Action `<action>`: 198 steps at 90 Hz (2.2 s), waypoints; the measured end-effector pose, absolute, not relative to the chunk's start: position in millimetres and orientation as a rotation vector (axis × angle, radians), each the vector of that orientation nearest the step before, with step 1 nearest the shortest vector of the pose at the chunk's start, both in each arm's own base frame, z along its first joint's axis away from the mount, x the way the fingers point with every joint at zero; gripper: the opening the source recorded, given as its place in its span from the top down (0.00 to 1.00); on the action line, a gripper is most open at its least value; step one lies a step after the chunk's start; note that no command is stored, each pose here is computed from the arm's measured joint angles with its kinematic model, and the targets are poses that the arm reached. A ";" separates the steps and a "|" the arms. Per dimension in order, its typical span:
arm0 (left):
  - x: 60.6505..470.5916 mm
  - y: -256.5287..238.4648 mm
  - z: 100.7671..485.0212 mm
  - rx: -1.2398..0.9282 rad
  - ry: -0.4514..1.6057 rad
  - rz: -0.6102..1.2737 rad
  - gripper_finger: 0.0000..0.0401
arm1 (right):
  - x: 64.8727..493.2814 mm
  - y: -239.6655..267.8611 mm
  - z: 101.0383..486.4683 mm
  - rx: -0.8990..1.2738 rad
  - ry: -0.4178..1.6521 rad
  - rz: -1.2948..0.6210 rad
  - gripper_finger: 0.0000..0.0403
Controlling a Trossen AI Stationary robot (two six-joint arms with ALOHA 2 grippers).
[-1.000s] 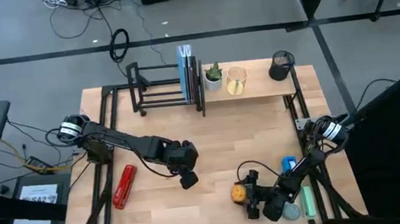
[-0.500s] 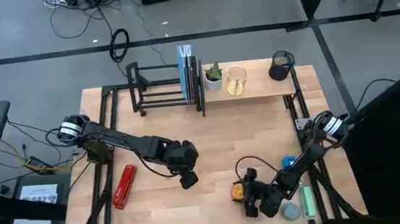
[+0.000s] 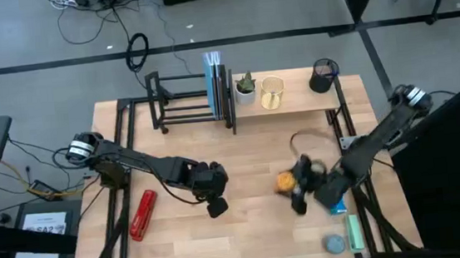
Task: Stock shelves
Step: Put the yellow scented candle on the shelf
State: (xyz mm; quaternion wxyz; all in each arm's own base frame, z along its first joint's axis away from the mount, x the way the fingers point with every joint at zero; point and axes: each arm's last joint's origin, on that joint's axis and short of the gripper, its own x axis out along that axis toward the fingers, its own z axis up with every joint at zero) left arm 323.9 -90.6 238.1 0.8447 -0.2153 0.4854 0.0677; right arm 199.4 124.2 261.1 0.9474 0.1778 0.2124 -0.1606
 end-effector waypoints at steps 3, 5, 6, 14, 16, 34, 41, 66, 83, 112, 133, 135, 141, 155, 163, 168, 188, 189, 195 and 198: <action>324.5 -90.8 238.4 -0.457 1.018 0.141 1.00 | 193.7 113.4 270.6 0.384 0.410 -0.342 0.35; 324.7 -90.8 238.6 -0.458 1.015 0.140 1.00 | 189.9 106.2 276.4 0.399 0.395 -0.353 0.35; 324.9 -90.9 238.7 -0.459 1.014 0.139 1.00 | 188.0 102.6 279.2 0.406 0.387 -0.360 0.35; 327.2 -91.5 240.3 -0.468 0.986 0.128 1.00 | 171.3 73.8 295.5 0.441 0.347 -0.427 0.35; 327.7 -91.6 240.6 -0.470 0.980 0.127 1.00 | 167.1 66.7 298.0 0.445 0.342 -0.449 0.35; 332.7 -89.5 243.7 -0.491 0.928 0.117 1.00 | 135.4 13.4 305.9 0.424 0.328 -0.705 0.35; 334.4 -86.5 244.5 -0.500 0.915 0.122 1.00 | 130.7 -1.8 305.5 0.378 0.345 -0.801 0.35; 339.3 -73.7 246.0 -0.545 0.882 0.160 1.00 | 140.0 -46.1 294.1 0.273 0.498 -1.044 0.35; 341.8 -70.1 247.5 -0.560 0.857 0.163 1.00 | 158.6 -74.1 278.7 0.249 0.647 -1.062 0.35; 342.4 -69.6 247.8 -0.566 0.852 0.164 1.00 | 171.7 -107.4 264.9 0.244 0.723 -1.068 0.35; 343.5 -69.8 248.8 -0.570 0.837 0.158 1.00 | 166.4 -116.4 264.5 0.281 0.725 -1.078 0.32; 343.5 -69.8 248.8 -0.570 0.837 0.158 1.00 | 166.2 -116.8 264.5 0.285 0.725 -1.076 0.31; 343.5 -69.7 248.8 -0.569 0.837 0.158 1.00 | 165.3 -118.3 264.3 0.297 0.724 -1.070 0.32; 343.4 -69.7 248.7 -0.569 0.839 0.159 1.00 | 163.6 -120.9 264.4 0.308 0.721 -1.077 0.33; 343.4 -69.7 248.7 -0.569 0.839 0.159 1.00 | 162.9 -122.0 264.5 0.311 0.720 -1.081 0.32; 343.4 -69.6 248.7 -0.569 0.839 0.159 1.00 | 162.9 -122.1 264.4 0.312 0.720 -1.081 0.30; 343.4 -69.6 248.7 -0.570 0.839 0.159 1.00 | 163.9 -121.2 264.0 0.336 0.721 -1.034 0.27; 343.4 -69.6 248.7 -0.570 0.839 0.159 1.00 | 164.0 -121.2 264.0 0.336 0.721 -1.034 0.27; 343.4 -69.6 248.7 -0.570 0.839 0.159 1.00 | 164.2 -121.4 264.3 0.336 0.717 -1.034 0.27; 343.4 -69.6 248.7 -0.569 0.839 0.159 1.00 | 164.3 -121.4 264.4 0.336 0.716 -1.033 0.27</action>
